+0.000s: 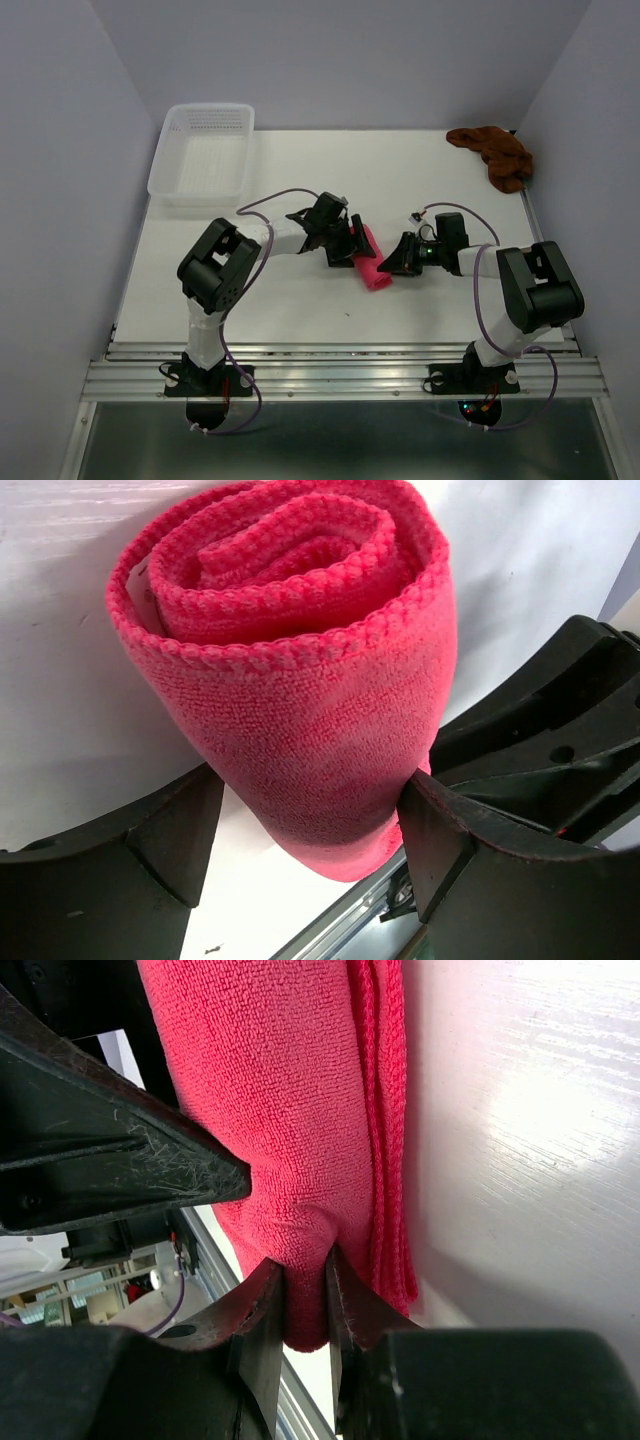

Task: Roll the towels
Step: Place the rolled towel into the container

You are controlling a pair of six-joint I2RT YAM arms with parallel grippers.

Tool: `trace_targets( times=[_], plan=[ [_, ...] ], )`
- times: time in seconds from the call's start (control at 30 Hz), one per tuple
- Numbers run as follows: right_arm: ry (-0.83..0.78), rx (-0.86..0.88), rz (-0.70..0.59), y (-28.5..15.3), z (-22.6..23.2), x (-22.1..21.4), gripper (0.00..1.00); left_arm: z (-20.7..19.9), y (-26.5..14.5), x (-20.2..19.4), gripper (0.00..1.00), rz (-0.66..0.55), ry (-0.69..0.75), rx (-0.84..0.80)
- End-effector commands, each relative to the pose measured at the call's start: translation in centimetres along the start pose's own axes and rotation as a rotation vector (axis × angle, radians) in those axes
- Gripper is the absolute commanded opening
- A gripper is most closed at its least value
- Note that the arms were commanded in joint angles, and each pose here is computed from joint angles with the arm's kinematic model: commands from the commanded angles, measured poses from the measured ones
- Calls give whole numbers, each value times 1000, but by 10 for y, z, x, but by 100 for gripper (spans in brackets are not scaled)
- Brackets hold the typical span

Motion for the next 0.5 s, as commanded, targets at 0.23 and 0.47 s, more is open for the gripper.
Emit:
trace_targets(
  times=[0.23,0.47],
  plan=[
    [21,-19,29,-1,-6,-11,8,6,11,7,77,-44,-3,22],
    [4,-13,27,-1,-4,-10,9,5,19,16,48,-85,-11,39]
  ],
)
Point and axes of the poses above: each gripper's point midway between its finger pads, its own y axis out along the fingers, its own z axis along the line the jaws close on, x = y × z, the point moved 4 cm from there along -y, back along the fingers, and after that the axes turned 12 degrees about -y, right-handed, at the moved point
